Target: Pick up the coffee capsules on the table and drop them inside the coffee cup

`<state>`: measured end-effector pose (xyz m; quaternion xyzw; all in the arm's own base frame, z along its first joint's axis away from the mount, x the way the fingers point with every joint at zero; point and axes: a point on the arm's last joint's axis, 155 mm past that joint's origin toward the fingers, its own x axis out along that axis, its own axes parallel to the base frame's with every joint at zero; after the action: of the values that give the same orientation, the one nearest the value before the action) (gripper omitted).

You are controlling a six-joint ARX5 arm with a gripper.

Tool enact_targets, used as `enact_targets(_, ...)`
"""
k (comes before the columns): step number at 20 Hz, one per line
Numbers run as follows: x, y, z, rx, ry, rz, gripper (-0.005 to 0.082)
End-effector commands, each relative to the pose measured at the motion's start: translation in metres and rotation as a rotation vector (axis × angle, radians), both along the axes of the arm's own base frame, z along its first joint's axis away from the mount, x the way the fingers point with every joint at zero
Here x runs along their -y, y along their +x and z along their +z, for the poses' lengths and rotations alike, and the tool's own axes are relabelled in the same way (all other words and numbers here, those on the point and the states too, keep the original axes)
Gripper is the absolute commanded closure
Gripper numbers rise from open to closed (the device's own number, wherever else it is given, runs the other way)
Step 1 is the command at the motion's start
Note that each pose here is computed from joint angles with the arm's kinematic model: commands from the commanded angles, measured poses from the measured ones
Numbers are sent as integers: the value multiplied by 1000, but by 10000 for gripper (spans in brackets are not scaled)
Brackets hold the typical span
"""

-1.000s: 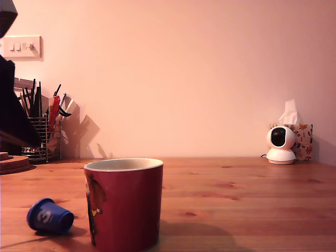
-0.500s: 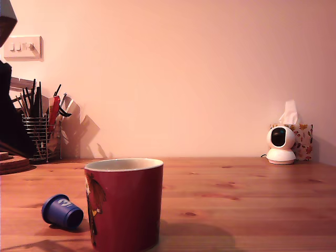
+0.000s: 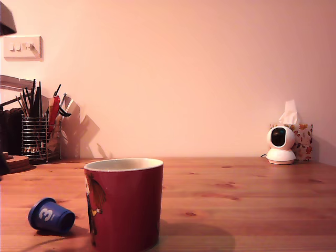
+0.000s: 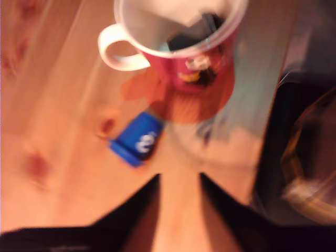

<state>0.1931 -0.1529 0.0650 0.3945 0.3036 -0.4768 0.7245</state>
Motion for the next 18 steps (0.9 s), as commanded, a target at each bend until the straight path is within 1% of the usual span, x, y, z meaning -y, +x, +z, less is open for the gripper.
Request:
enact_targets(1,0,8,3,59,21,-36,339)
enact_targets(3,0,16,4,95,38,-41,338)
enact_targets(7,-3,19,-5,84,69,-55,339)
enact_targets(13,2,27,-16,67,74,-61,339)
enact_targets(18,2,26,-26,63,117,-129,339)
